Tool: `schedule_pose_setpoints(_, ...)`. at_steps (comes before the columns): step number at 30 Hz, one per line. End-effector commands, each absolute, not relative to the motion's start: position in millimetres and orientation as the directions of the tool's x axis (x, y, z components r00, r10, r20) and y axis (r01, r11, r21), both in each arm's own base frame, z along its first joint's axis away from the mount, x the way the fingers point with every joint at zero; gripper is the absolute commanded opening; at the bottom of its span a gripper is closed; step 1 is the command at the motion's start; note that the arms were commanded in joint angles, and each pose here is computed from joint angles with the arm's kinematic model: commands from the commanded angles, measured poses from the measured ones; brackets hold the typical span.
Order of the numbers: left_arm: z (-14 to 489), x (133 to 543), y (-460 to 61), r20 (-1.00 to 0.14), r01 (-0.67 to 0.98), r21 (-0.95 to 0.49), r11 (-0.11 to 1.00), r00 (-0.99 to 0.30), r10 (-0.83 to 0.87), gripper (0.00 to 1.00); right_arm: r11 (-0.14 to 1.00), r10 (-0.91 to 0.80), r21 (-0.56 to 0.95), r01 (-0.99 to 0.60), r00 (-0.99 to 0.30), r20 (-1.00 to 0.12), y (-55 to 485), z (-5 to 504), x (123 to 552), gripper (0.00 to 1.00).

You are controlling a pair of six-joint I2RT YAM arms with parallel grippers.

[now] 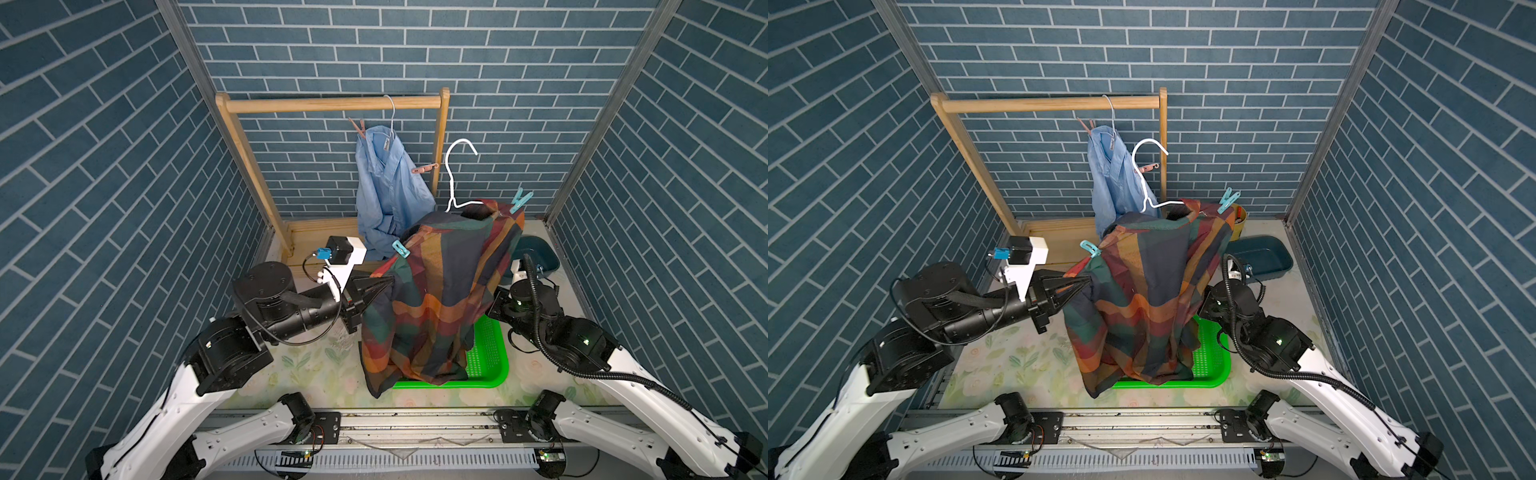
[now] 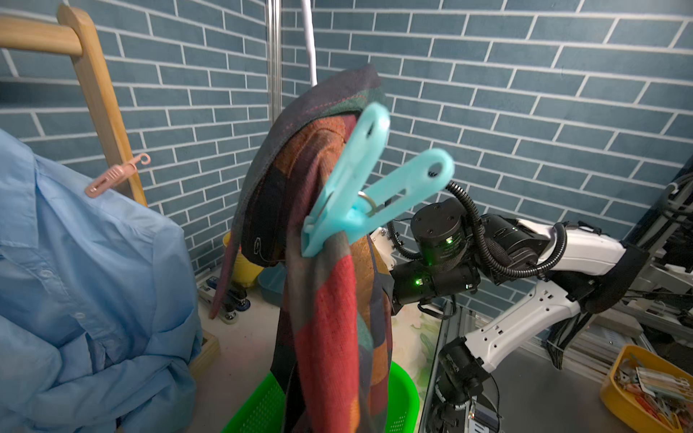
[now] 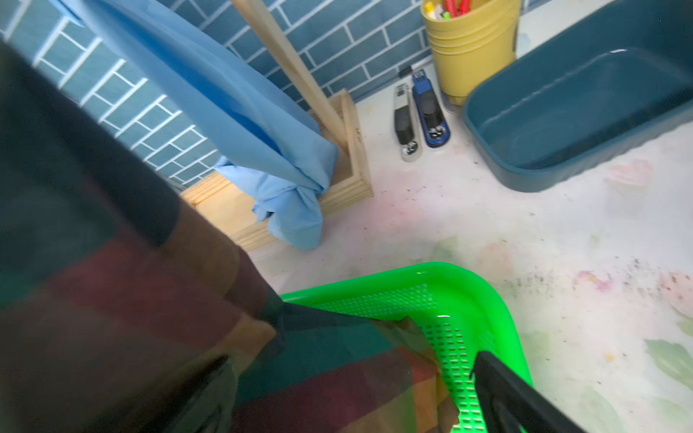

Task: Remove the clothespins securing long-sleeve shirts to the hanger
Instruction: Place the long-sleeve shirt at the bin.

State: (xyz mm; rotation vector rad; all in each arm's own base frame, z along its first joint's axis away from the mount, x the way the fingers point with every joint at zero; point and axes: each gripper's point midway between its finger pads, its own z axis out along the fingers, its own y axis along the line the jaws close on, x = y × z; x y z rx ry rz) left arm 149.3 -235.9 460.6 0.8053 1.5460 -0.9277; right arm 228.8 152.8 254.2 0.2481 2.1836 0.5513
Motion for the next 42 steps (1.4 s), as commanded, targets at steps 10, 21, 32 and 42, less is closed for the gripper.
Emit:
schedule_pose_setpoints(10,458.0,165.7,-281.5,-0.986,0.929,-0.148,0.340,-0.112,-0.124,0.00,0.884,0.465,0.414,0.218,-0.513,-0.721,70.8,231.6,201.8,0.98)
schedule_pose_setpoints(21,460.7,202.2,-347.7,-0.973,0.960,-0.168,0.226,-0.125,-0.195,0.00,0.867,0.497,0.441,0.232,-0.454,-0.739,44.6,248.4,186.0,0.99)
schedule_pose_setpoints(32,423.2,230.2,-360.1,-0.969,0.954,-0.177,0.243,-0.125,-0.213,0.00,0.881,0.464,0.448,0.149,-0.450,-0.763,55.5,262.1,190.2,0.98)
schedule_pose_setpoints(42,367.2,206.3,-306.7,-0.997,0.943,-0.072,0.325,-0.073,-0.010,0.00,0.903,0.390,0.429,0.023,-0.466,-0.794,90.8,287.6,209.5,0.99)
